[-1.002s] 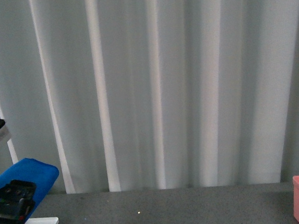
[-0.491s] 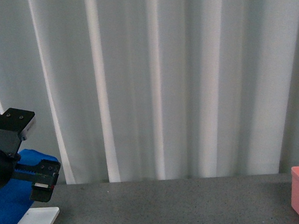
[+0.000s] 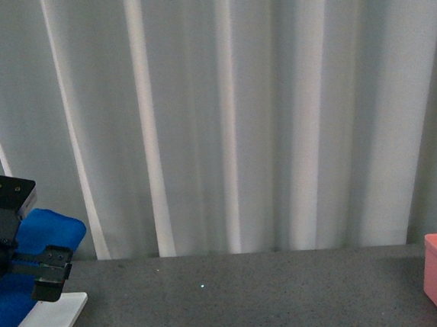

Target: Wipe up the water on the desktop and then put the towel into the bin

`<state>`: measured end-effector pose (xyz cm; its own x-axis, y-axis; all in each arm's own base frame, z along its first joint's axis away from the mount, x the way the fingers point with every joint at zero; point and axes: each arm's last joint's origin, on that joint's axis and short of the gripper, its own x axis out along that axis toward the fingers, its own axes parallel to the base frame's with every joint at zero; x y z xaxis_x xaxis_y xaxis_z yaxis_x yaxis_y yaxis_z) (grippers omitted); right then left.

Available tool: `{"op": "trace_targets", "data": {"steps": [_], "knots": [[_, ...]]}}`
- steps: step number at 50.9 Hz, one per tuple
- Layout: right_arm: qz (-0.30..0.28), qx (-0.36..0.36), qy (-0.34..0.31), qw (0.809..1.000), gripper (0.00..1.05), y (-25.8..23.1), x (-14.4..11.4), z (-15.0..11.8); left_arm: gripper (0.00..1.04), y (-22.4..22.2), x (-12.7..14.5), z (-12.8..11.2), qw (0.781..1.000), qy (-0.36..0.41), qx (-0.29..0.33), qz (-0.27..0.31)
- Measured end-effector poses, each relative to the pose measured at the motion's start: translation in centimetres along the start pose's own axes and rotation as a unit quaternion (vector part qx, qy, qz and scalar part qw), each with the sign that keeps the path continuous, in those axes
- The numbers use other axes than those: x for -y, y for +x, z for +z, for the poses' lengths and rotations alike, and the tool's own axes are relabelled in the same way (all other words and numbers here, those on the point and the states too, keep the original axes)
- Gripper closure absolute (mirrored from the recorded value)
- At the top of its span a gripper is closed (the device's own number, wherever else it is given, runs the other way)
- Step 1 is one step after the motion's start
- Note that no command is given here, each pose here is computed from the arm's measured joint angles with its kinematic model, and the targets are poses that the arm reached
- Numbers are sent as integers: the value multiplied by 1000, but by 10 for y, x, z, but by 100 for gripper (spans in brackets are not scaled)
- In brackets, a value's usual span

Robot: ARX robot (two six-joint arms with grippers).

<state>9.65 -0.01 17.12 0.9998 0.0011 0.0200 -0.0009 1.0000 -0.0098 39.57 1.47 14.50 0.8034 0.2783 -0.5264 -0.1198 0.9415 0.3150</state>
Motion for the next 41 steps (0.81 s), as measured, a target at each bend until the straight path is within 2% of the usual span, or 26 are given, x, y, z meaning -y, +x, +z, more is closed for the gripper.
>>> {"op": "trace_targets", "data": {"steps": [13,19,29,41], "knots": [[0,0,0,1000,7,0,0,0,8,2,1,-5,1000,-12,-15,-9],[0,0,0,1000,7,0,0,0,25,2,1,-5,1000,-12,-17,-9],[0,0,0,1000,7,0,0,0,62,3,-3,-6,1000,-14,-20,9],[0,0,0,1000,7,0,0,0,99,4,-7,-7,999,-17,-23,18]]}}
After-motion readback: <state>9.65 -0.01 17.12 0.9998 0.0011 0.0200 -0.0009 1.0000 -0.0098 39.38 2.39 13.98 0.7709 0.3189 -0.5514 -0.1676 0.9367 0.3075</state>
